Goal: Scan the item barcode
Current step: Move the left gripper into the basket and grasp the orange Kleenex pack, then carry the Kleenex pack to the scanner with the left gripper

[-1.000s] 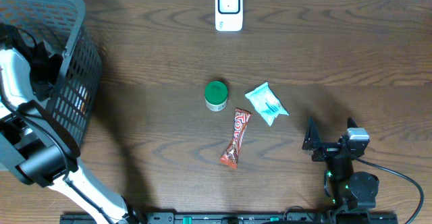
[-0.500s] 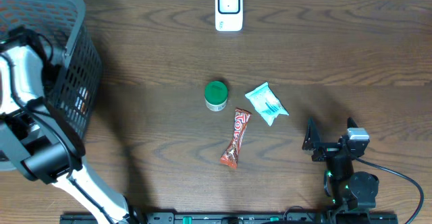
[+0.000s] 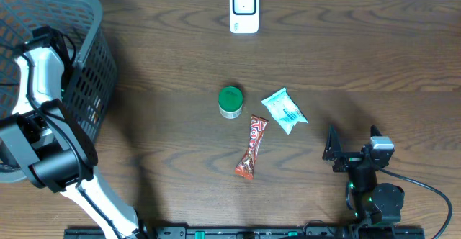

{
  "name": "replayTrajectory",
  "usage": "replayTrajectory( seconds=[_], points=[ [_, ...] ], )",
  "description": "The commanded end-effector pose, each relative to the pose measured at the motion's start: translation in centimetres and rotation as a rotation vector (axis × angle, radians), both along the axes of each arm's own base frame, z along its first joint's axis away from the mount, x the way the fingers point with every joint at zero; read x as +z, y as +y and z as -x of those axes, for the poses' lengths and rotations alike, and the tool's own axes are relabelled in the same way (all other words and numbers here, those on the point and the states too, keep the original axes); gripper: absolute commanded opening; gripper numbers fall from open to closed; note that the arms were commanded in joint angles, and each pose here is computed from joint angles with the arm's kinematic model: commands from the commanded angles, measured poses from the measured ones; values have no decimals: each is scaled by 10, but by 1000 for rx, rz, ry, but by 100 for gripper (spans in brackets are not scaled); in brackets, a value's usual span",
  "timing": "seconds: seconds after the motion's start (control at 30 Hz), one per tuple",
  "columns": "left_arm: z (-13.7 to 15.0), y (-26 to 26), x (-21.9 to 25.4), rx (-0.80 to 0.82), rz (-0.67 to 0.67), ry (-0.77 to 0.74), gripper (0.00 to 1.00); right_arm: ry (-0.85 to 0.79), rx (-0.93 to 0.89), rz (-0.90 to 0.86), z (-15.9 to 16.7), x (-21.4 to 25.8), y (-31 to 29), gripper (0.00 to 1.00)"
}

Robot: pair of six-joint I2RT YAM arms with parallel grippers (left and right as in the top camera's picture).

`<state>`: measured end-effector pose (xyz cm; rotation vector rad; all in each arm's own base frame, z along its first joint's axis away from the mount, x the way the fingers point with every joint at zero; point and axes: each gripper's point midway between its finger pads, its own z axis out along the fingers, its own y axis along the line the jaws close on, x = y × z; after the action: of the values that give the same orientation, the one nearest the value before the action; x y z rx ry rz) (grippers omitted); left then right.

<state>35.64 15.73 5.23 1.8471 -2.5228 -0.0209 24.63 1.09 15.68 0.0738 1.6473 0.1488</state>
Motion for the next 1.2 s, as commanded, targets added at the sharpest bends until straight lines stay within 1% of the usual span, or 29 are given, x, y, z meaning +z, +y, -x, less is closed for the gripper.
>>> replayTrajectory(
  seconds=[0.0,0.23,0.3,0.37,0.4,0.47,0.53,0.57,0.67,0.8,0.87,1.0,1.17],
  points=[
    [12,-5,-7,20,4,43,98,2,4,0,0,-1,1,99],
    [16,-7,-9,27,11,59,98,2,4,0,0,-1,1,99],
    [16,-6,-9,27,10,59,100,2,4,0,0,-1,1,99],
    [16,-7,-9,27,11,60,89,2,4,0,0,-1,1,99],
    [16,-6,-9,27,10,59,81,2,4,0,0,-1,1,99],
    [16,-7,-9,27,11,60,55,2,4,0,0,-1,1,99],
    [16,-7,-9,27,11,59,43,2,4,0,0,-1,1,99],
    [16,-5,-9,28,10,57,41,2,4,0,0,-1,1,99],
    [13,3,0,40,3,32,41,2,4,0,0,-1,1,99],
    [0,20,33,58,-6,-68,41,2,4,0,0,-1,1,99],
    [-9,30,63,43,-27,-156,41,2,4,0,0,-1,1,99],
    [-15,45,134,62,-115,-327,41,2,4,0,0,-1,1,99],
    [-6,34,227,42,-221,-549,41,2,4,0,0,-1,1,99]
  ],
)
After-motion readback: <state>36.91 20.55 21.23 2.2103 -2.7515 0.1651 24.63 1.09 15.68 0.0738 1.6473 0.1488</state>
